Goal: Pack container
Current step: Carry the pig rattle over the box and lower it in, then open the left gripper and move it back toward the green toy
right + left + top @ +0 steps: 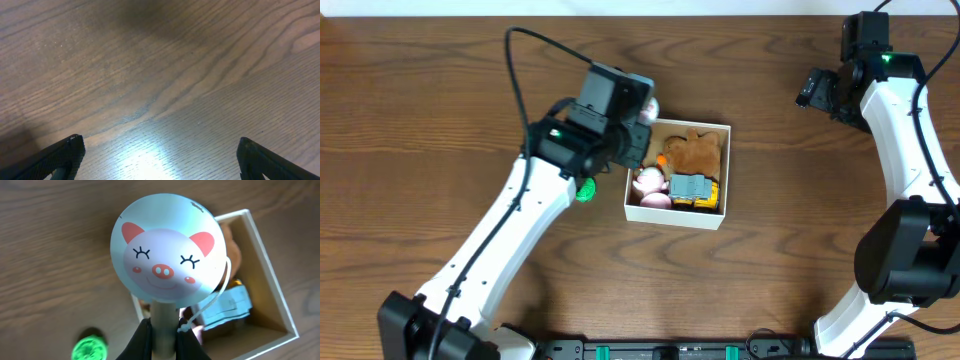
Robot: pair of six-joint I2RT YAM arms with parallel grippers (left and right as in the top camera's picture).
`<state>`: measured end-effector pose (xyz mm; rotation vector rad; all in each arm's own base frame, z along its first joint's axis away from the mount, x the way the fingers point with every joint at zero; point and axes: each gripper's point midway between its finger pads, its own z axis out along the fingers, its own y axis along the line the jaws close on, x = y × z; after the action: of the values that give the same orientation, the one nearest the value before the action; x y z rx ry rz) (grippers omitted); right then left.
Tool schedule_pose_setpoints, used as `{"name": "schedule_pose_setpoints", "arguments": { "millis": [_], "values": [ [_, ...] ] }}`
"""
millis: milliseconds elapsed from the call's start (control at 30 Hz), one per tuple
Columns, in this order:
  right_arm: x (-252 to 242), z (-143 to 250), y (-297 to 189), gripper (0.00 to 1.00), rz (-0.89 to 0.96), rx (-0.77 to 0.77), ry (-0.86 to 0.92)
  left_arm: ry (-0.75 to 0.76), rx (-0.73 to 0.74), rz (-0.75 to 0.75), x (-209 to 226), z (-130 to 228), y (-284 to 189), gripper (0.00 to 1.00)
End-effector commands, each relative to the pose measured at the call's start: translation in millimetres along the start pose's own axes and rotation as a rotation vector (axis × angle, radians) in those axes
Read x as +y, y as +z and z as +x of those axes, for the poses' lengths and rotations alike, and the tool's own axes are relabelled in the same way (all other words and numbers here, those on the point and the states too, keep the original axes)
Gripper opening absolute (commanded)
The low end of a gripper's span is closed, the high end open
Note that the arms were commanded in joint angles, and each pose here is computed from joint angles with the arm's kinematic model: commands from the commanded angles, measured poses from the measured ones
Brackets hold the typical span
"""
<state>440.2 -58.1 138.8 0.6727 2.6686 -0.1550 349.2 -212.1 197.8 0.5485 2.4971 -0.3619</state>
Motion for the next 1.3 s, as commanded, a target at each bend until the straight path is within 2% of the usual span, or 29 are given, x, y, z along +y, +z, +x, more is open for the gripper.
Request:
{"name": "schedule_pose_setpoints", "arguments": {
  "millis": [0, 433, 700, 1267],
  "values": [
    [-4, -11, -16, 0.99, -0.008, -0.045, 0.021, 0.012, 0.019, 0.006, -6, -1, 13, 0.06],
    [-4, -11, -16, 0.99, -0.008, -0.045, 0.021, -0.119, 0.163, -0.018, 1, 26, 69, 0.06],
    [-4, -11, -16, 0.99, -0.008, -0.045, 0.021, -0.166, 0.174, -0.023, 1, 29, 71, 0.06],
    [-4, -11, -16, 0.99, -0.008, -0.045, 0.021, -0.141, 0.201, -0.043, -5, 37, 71, 0.07]
  ]
}}
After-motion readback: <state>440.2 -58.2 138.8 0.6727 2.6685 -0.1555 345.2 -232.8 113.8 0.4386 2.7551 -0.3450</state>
